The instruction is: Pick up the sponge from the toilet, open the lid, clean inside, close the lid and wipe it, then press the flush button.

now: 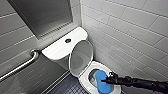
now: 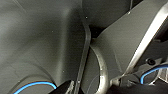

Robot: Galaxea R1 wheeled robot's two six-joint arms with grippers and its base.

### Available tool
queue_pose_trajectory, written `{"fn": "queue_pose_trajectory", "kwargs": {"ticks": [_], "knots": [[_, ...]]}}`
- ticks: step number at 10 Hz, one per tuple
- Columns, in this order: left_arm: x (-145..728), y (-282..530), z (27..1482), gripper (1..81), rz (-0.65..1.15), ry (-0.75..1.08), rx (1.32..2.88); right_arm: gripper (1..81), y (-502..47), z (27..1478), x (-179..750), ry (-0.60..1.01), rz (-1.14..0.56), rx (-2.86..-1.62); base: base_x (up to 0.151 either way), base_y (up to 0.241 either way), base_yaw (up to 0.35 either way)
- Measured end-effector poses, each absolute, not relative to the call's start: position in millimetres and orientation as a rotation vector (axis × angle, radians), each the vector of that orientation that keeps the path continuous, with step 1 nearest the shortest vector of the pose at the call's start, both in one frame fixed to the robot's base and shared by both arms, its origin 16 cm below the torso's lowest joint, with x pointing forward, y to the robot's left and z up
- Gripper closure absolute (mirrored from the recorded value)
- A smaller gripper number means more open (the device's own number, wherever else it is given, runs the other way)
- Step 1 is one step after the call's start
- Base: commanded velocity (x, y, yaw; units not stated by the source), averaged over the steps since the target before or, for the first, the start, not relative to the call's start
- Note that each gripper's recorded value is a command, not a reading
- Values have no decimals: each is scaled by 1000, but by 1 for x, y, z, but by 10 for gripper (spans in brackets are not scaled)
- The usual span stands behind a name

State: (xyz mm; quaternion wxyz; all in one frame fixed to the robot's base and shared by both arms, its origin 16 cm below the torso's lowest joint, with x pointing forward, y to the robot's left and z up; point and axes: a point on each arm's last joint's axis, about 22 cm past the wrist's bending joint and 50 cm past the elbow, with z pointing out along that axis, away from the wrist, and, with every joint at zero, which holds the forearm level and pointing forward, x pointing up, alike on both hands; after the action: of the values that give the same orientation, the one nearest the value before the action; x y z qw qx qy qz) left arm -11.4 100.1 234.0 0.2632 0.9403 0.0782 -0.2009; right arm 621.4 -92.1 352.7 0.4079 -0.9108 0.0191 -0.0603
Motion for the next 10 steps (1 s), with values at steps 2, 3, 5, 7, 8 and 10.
{"fn": "queue_pose_trajectory", "kwargs": {"ticks": [2,3,5,7,8,10], "knots": [[-16,104,237,10,-533,263,2554,811,-46,356,630,-1,-131,-2251,0,0,0],[-17,106,238,10,-528,283,2559,811,-28,359,637,-20,-132,-2234,0,0,0],[-17,105,238,10,-526,287,2558,811,-21,351,648,12,-133,-2248,0,0,0],[-17,104,238,10,-525,287,2557,811,-16,333,661,99,-119,-2283,0,0,0],[-17,104,238,10,-526,287,2557,811,5,333,669,133,-113,-2273,0,0,0],[-17,104,238,10,-526,288,2557,811,58,341,672,163,-88,-2231,0,0,0]]}}
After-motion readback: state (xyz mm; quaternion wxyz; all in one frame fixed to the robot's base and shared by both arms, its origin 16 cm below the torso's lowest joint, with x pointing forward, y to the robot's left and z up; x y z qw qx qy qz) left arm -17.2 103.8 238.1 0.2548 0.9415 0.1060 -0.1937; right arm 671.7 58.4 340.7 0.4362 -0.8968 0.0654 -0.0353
